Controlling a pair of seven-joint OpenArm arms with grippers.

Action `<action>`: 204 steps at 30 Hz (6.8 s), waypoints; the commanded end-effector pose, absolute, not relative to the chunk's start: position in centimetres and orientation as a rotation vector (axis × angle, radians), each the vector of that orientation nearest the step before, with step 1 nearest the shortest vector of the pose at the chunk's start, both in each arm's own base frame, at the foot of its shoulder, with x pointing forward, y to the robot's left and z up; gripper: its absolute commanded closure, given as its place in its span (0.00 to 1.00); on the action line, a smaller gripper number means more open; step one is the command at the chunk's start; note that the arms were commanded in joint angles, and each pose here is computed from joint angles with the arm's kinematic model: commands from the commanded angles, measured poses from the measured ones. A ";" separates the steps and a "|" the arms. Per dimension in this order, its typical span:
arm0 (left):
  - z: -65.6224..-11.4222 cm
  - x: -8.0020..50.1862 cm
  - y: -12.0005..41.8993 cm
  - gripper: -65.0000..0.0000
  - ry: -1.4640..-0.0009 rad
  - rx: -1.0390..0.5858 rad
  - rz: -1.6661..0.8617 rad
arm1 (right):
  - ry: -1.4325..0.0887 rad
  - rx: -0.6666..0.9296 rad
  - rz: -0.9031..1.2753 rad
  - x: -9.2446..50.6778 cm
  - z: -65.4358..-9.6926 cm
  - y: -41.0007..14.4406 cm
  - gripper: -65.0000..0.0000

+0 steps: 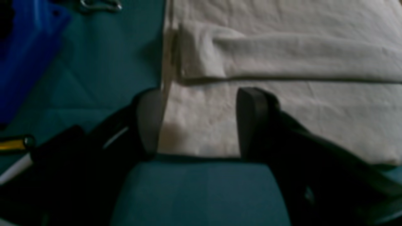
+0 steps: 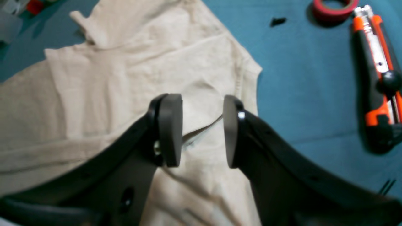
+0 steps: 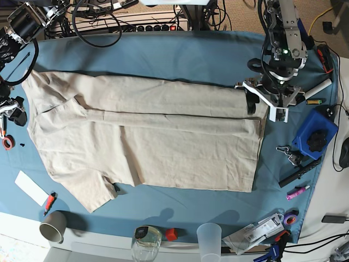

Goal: Fold the T-shirt properly
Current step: 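Regrasp the folded edge with both grippers near each shoulder, then pull the folded edge back toward the robot and release, then grasp the hem corner beside the sleeve with the right gripper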

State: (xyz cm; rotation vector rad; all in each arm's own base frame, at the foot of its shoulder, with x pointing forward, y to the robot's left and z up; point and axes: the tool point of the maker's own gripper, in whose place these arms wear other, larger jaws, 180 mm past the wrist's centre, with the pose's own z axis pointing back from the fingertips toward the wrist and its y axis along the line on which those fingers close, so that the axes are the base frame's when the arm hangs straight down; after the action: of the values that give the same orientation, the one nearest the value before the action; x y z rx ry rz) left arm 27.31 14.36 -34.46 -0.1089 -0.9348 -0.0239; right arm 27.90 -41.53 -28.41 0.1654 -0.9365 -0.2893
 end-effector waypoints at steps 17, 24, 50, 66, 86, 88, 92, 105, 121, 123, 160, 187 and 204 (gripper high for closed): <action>-31.8 23.9 13.4 0.42 -0.930 -0.135 -0.046 | -0.895 0.078 -0.347 20.5 -27.5 -45.9 0.66; -32.1 22.2 13.4 0.42 -0.899 -0.132 -0.049 | -0.833 0.019 -0.320 19.7 -28.4 -46.5 0.50; -31.9 21.9 13.4 0.42 -0.914 -0.133 -0.046 | -0.643 0.255 -0.434 20.4 -40.1 -42.3 0.50; -34.0 25.8 15.0 0.44 -0.948 -0.064 -0.031 | -0.555 0.287 -0.424 19.2 -41.3 -41.0 0.50; -40.8 26.0 16.6 1.00 -0.717 -0.064 0.165 | -0.576 0.326 -0.429 19.6 -40.9 -40.5 1.00; -41.1 25.6 16.1 1.00 -0.686 -0.078 0.134 | -0.579 0.324 -0.428 19.6 -40.7 -40.6 1.00; -41.0 24.7 15.6 1.00 -0.626 -0.090 0.098 | -0.603 0.301 -0.420 19.7 -39.7 -41.2 1.00; -38.5 20.9 16.9 1.00 -0.648 -0.030 0.097 | -0.606 0.178 -0.368 17.3 -36.6 -44.2 1.00; -39.5 16.2 18.2 1.00 -0.545 -0.016 0.130 | -0.547 0.143 -0.359 15.7 -36.1 -45.4 1.00; -39.8 15.8 18.1 1.00 -0.518 -0.018 0.130 | -0.549 0.143 -0.359 15.8 -36.1 -45.4 1.00; -29.4 23.1 17.4 0.65 -1.002 -0.035 0.101 | -1.105 0.074 -0.299 28.0 -20.9 -50.1 0.73; -31.0 24.9 10.6 0.65 -0.979 -0.154 -0.110 | -0.925 -0.043 -0.185 42.6 -25.4 -46.6 0.73; -30.9 25.0 10.6 0.65 -0.983 -0.154 -0.110 | -0.823 0.017 -0.170 44.2 -35.2 -39.6 0.74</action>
State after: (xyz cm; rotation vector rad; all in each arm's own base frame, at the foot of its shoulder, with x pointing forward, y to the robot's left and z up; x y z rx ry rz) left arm 24.48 10.63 -32.07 -0.1493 -0.9357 -0.1089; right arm 42.97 -38.46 -37.58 0.0334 -0.7580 -0.1674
